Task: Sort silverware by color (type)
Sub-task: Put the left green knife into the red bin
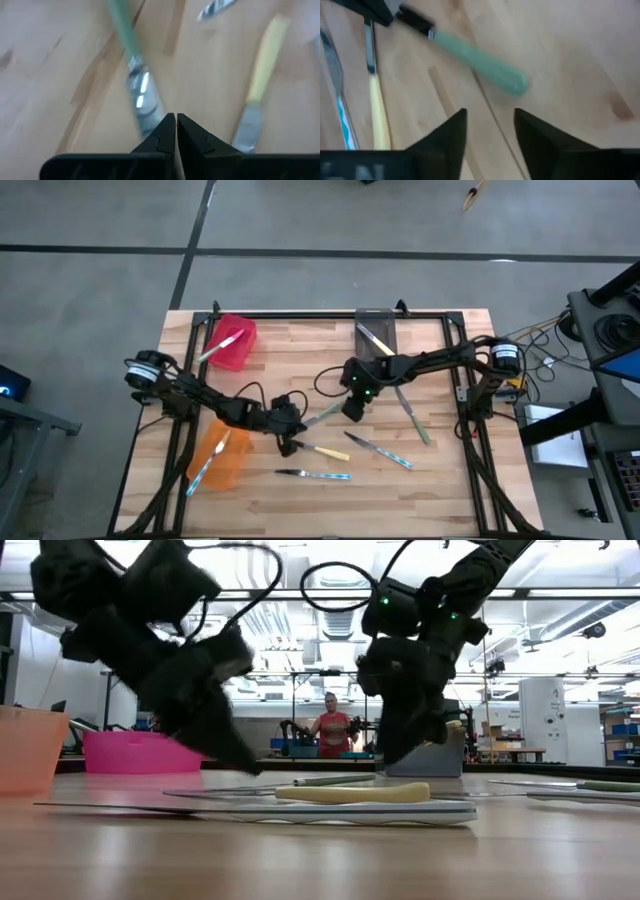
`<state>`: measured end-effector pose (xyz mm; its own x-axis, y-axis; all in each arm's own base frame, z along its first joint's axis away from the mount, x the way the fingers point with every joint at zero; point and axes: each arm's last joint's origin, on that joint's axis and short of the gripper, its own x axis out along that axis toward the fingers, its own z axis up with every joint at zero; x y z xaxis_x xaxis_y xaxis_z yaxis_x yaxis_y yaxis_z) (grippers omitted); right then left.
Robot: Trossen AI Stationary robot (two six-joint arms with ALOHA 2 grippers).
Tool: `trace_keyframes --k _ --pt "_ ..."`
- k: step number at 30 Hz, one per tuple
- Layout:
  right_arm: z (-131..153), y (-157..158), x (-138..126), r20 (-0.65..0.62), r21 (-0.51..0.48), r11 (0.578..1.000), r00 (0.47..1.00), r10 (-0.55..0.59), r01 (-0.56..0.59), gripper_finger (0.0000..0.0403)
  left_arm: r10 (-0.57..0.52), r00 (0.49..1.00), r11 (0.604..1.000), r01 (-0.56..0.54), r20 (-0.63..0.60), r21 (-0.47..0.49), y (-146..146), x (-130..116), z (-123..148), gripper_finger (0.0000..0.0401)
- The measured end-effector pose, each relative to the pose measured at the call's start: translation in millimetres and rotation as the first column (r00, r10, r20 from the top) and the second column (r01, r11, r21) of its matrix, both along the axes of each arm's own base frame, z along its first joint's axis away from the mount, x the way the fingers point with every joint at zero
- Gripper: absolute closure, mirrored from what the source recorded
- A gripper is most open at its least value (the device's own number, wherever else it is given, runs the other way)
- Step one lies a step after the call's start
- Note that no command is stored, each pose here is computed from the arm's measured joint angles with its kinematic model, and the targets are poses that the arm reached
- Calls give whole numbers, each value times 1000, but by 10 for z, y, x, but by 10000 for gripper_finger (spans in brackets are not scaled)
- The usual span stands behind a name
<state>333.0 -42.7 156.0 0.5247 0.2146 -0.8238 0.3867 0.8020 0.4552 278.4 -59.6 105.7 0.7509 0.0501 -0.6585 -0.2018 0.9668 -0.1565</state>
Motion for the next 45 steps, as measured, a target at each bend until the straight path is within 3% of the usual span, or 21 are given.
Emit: trace_keyframes --k 6,11,18,34,45 --pt "-113 -113 37 -30 51 991 992 -124 125 164 10 1000 1000 -10 -19 2 22 -72 -81 401" --pt "-157 -154 66 -24 80 984 987 -159 160 132 3 1000 1000 -2 -25 17 24 -76 -126 401" --pt "-138 -130 107 6 126 975 982 -187 185 129 6 999 1000 -5 -33 25 22 -62 -290 401" --pt "-366 -93 255 64 177 975 986 -151 138 129 8 1000 1000 -8 15 16 34 -104 -342 401" --pt "-379 -107 246 51 177 972 985 -164 152 129 13 1000 1000 -13 14 10 71 -253 88 401"
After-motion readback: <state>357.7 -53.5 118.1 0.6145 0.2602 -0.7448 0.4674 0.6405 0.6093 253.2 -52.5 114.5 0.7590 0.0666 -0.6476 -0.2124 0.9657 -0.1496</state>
